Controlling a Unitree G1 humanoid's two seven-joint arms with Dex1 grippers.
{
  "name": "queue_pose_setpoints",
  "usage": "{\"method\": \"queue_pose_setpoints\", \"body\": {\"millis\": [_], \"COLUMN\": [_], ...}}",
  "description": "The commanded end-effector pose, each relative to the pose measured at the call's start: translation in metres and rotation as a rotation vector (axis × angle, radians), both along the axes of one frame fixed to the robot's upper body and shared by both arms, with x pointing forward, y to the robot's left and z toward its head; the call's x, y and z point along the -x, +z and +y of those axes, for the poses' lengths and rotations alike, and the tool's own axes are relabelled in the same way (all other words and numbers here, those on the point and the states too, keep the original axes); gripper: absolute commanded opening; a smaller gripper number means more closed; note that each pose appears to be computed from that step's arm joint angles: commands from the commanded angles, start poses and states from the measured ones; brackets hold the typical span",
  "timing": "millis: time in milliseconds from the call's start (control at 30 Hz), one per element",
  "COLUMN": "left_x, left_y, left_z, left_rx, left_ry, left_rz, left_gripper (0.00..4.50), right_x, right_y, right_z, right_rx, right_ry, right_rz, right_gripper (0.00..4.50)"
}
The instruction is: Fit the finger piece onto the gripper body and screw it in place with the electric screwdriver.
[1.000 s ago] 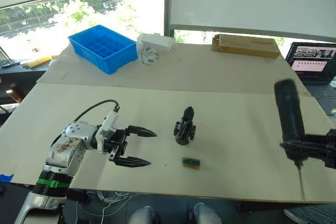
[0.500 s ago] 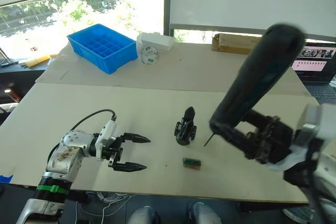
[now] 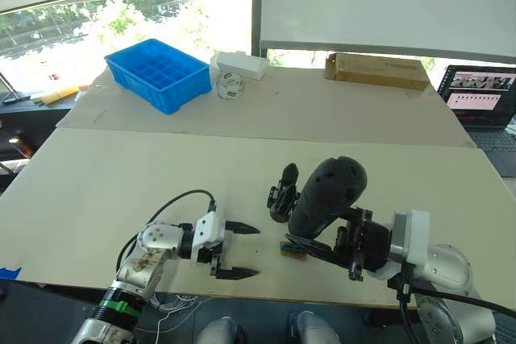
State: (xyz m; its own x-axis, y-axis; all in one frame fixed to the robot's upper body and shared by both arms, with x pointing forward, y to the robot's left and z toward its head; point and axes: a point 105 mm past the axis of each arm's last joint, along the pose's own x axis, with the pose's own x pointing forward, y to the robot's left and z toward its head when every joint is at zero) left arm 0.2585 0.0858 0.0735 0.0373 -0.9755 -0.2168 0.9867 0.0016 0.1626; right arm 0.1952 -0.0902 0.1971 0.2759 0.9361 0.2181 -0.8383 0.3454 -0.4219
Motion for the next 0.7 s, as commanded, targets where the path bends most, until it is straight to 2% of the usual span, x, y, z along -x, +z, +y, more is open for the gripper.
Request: {"method": "queue_pose_setpoints", "body": {"millis": [33, 367, 700], "left_x": [0.001, -0.001, 0.009], "left_y": [0.002, -0.011, -0.025], "left_z": [-0.008, -0.023, -0.035], "left_rx": [-0.006, -0.034, -0.063], "left_ry": [-0.026, -0.006, -0.092], "left_rz": [-0.023, 0.013, -0.009], "left_gripper": [4.5, 4.5, 4.5], "right_x": [0.008, 0.004, 0.002], "right_y": [0.009, 0.012, 0.012], "right_z": [-0.002, -0.014, -0.018], "right_rx": [-0.012, 0.009, 0.023], "right_ry": [0.015, -0.016, -0.012], "right_rz": [-0.069, -0.034, -0.013], "right_gripper": [1.91, 1.91, 1.91]}}
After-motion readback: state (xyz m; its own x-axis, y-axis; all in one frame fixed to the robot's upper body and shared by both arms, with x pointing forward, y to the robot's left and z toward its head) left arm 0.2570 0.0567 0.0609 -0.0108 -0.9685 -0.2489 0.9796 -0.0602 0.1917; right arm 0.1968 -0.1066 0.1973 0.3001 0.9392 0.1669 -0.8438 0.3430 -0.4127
